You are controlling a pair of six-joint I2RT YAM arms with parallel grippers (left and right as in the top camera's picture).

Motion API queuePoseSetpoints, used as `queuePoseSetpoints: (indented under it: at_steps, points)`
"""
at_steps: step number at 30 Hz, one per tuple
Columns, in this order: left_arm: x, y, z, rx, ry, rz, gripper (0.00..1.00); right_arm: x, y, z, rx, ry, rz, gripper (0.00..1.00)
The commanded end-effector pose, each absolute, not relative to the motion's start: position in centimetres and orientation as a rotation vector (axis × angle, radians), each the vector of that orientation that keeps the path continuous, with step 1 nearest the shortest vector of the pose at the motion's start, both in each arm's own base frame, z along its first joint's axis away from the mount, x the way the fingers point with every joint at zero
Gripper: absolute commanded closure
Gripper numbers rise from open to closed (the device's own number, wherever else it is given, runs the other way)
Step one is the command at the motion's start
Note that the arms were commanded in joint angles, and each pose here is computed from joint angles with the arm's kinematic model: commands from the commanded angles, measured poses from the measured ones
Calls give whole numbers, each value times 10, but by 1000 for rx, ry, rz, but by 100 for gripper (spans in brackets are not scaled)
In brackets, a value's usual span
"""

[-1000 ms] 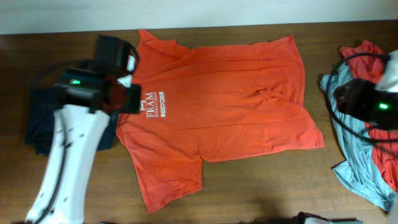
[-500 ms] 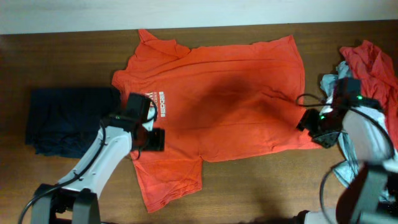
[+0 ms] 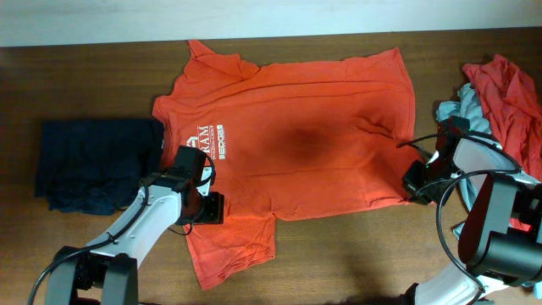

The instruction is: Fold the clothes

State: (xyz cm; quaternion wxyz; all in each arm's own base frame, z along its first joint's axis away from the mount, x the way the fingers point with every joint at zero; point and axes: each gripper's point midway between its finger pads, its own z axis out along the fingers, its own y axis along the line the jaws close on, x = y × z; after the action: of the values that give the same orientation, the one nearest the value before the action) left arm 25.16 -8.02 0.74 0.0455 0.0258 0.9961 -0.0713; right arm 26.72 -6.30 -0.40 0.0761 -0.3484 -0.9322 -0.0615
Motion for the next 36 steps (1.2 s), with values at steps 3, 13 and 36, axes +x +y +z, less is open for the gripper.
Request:
queuePoseSetpoints:
  at_steps: [3, 13, 36]
  points:
    - [254, -79, 11, 63, 3019, -211, 37, 210, -50, -27, -1001, -2620, -106, 93]
    - [246, -60, 8, 10, 3064, -110, 37, 167, -45, -29, -980, -2497, -28, 92]
    - [235, -62, 19, 89, 3129, -174, 42, 240, -43, 93, -998, -3149, -310, 20]
